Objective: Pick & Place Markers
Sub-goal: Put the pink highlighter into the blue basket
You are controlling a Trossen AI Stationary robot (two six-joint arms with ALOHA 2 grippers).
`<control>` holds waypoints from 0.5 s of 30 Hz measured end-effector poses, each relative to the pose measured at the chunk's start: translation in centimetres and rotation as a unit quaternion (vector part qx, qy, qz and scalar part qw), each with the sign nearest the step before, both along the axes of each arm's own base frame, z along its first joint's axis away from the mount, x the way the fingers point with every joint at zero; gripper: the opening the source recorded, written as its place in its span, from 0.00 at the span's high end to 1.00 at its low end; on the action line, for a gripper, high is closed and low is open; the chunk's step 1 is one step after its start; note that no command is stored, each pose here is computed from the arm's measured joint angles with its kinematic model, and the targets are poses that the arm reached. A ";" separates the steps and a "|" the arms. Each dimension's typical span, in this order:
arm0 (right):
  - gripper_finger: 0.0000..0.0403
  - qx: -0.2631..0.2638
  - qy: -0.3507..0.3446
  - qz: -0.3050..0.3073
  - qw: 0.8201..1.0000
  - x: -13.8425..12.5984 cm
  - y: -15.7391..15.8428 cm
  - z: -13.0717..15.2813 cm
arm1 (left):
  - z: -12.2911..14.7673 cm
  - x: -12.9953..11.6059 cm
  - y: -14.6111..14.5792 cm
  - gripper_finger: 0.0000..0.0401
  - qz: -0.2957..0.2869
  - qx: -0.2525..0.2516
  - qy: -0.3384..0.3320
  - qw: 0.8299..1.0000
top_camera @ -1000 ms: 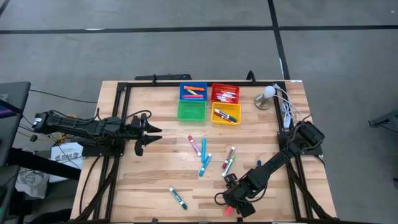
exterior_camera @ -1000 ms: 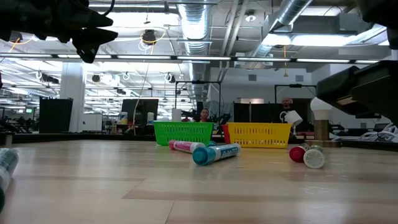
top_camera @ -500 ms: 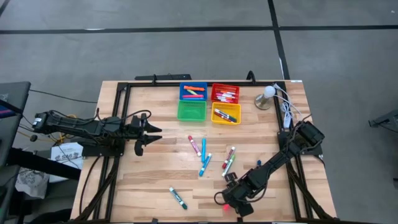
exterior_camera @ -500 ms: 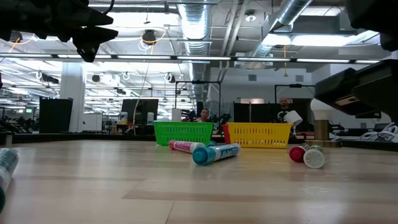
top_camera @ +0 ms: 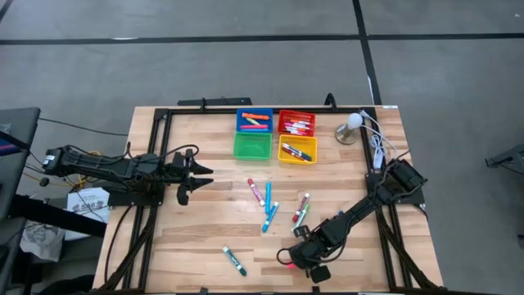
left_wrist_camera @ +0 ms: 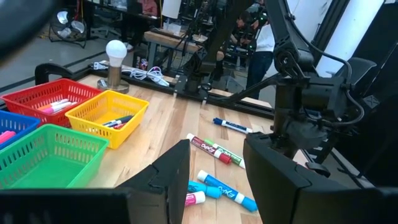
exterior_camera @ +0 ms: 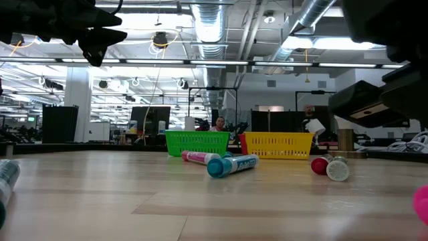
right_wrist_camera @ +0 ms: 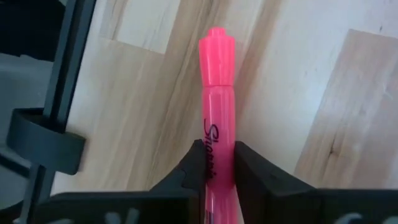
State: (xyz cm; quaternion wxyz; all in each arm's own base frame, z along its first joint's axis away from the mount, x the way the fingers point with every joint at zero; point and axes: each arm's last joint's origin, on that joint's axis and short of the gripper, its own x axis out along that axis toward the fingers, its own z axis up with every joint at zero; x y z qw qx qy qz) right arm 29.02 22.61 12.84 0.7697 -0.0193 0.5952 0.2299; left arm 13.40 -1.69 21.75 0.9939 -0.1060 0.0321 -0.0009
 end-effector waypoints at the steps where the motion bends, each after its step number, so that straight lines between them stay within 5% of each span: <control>1: 0.89 0.007 0.005 0.002 1.000 0.2 0.0 0.2 | 0.0 0.0 0.0 0.63 0.000 0.000 0.000 1.000; 15: 0.86 0.207 0.055 0.060 0.975 4.5 -1.4 4.8 | 0.1 0.0 0.0 0.63 0.000 -0.002 -0.005 1.000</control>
